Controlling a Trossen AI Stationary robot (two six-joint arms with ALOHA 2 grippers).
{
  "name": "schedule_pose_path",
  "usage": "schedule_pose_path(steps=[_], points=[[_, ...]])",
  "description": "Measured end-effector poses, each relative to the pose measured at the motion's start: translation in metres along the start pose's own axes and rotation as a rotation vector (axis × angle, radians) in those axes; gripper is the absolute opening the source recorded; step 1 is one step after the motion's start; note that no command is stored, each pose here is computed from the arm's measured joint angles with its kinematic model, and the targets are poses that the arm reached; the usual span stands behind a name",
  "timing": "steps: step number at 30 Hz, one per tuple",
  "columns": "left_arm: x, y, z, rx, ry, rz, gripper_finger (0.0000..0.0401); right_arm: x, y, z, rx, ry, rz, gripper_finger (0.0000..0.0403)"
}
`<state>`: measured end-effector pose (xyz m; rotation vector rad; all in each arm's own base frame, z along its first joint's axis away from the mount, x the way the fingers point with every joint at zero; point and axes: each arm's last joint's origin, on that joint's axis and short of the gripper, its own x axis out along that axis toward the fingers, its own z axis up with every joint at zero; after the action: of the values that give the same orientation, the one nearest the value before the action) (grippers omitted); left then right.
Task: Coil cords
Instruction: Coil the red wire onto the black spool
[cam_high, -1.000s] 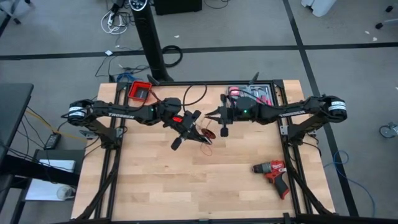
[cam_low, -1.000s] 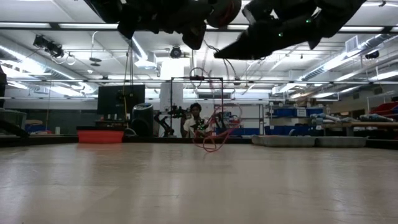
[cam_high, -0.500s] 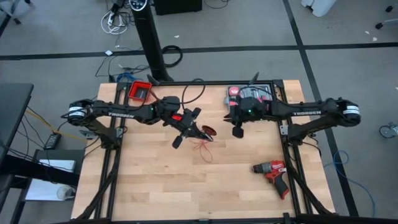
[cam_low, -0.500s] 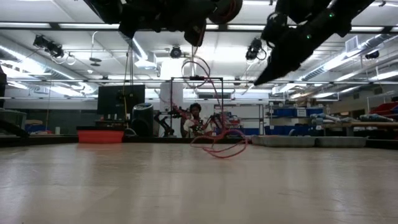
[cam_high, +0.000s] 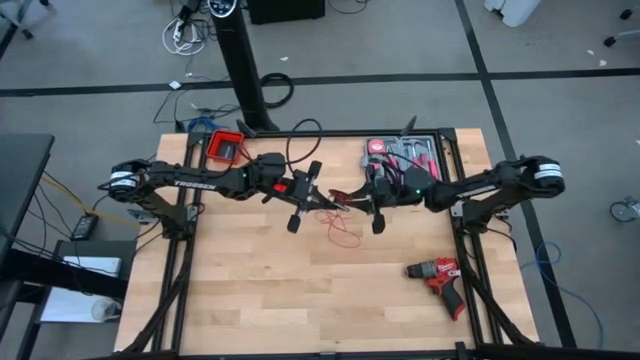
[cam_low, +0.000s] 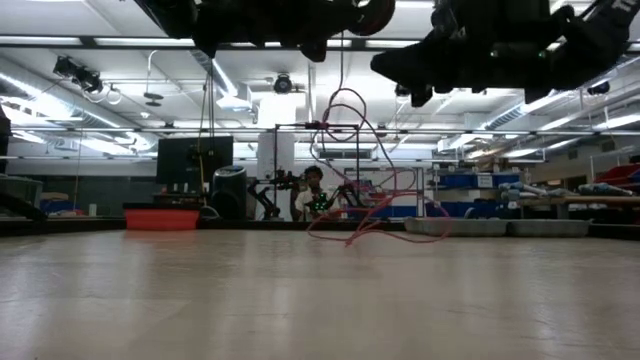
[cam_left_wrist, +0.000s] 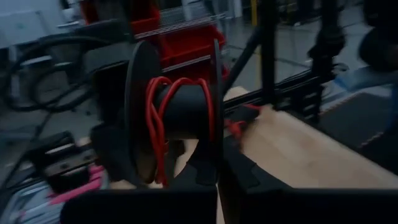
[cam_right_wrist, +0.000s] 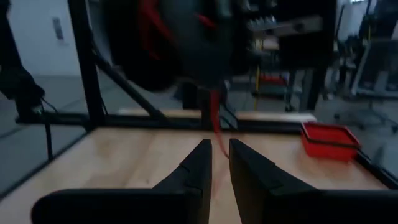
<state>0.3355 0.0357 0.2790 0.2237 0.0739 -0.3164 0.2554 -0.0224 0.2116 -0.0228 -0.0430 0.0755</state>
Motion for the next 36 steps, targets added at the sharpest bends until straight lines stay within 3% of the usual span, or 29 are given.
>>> schedule_pose_path(steps=[7,16,24,30,36], points=[[0.0,0.003,0.003,0.016,-0.017,0.065,0.0,0.02,-0.003,-0.014,0.03,0.023,0.008,0.0056],[0.0,0.003,0.004,0.053,-0.026,0.072,0.0,0.029,-0.003,-0.022,0.073,0.071,0.028,0.0055],[0.0,0.003,0.005,0.073,-0.031,0.078,0.0001,0.028,-0.006,-0.022,0.022,0.072,-0.038,0.0048],[0.0,0.004,0.008,0.083,-0.052,0.106,0.0001,0.028,-0.006,-0.025,-0.016,0.103,-0.047,0.001],[-0.013,0.007,0.025,0.058,-0.125,0.14,0.0001,0.025,-0.009,-0.033,-0.013,0.21,-0.068,0.0004]])
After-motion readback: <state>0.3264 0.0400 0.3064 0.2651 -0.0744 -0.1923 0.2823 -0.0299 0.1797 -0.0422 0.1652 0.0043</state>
